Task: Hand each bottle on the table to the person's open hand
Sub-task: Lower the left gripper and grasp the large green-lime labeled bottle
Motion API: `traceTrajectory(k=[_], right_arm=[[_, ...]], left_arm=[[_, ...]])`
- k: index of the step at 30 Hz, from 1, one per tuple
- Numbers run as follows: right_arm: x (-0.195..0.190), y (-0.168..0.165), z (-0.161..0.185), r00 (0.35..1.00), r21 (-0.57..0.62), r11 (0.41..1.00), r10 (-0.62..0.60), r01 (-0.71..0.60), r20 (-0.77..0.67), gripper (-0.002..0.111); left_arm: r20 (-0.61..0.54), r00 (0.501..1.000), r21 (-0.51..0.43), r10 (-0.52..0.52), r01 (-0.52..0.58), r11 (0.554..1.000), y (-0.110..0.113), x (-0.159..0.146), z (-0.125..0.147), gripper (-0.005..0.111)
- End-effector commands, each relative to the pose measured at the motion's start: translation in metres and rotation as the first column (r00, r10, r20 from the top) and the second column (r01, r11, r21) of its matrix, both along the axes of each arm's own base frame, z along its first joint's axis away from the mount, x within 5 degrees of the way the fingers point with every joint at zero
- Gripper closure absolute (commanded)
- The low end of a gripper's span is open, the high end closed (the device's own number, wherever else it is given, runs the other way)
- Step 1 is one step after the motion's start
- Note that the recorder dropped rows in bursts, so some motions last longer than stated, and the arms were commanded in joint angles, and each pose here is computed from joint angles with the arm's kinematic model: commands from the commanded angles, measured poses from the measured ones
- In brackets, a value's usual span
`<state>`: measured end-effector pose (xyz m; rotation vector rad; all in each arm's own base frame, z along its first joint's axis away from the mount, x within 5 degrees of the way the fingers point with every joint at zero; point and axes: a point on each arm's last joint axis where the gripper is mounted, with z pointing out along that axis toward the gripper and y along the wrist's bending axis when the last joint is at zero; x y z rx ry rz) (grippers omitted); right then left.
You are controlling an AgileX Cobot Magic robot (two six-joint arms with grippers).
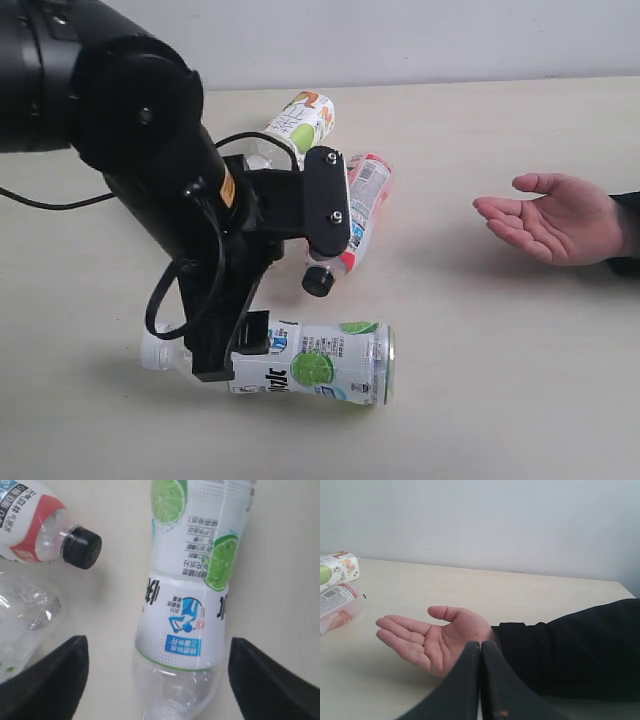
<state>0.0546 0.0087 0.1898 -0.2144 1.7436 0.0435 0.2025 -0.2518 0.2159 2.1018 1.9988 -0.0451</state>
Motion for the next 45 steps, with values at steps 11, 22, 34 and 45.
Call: traceTrajectory(k=[11,22,34,45], right_arm=[[0.0,0.0,-0.001,1.0,0.002,1.0,-0.003,0.003,0.005,0.107],[0.0,0.0,-0.001,1.0,0.002,1.0,-0.003,0.003,0.005,0.107],[0.0,0.0,-0.001,1.0,0.002,1.0,-0.003,0.003,0.005,0.107],[0.0,0.0,-0.001,1.0,0.002,1.0,-0.003,0.003,0.005,0.107]], left_arm=[[-0.073,0.997,0.094,0.016,-0.009,0.996,-0.011,0.006,-0.044,0.032],[-0.123,0.992,0.148,0.026,-0.007,0.989,-0.013,0.008,-0.071,0.032],[-0.135,0.99,0.154,0.032,-0.011,0.988,-0.016,0.009,-0.083,0.032],[-0.133,0.99,0.147,0.053,-0.033,0.989,-0.018,0.01,-0.088,0.071]])
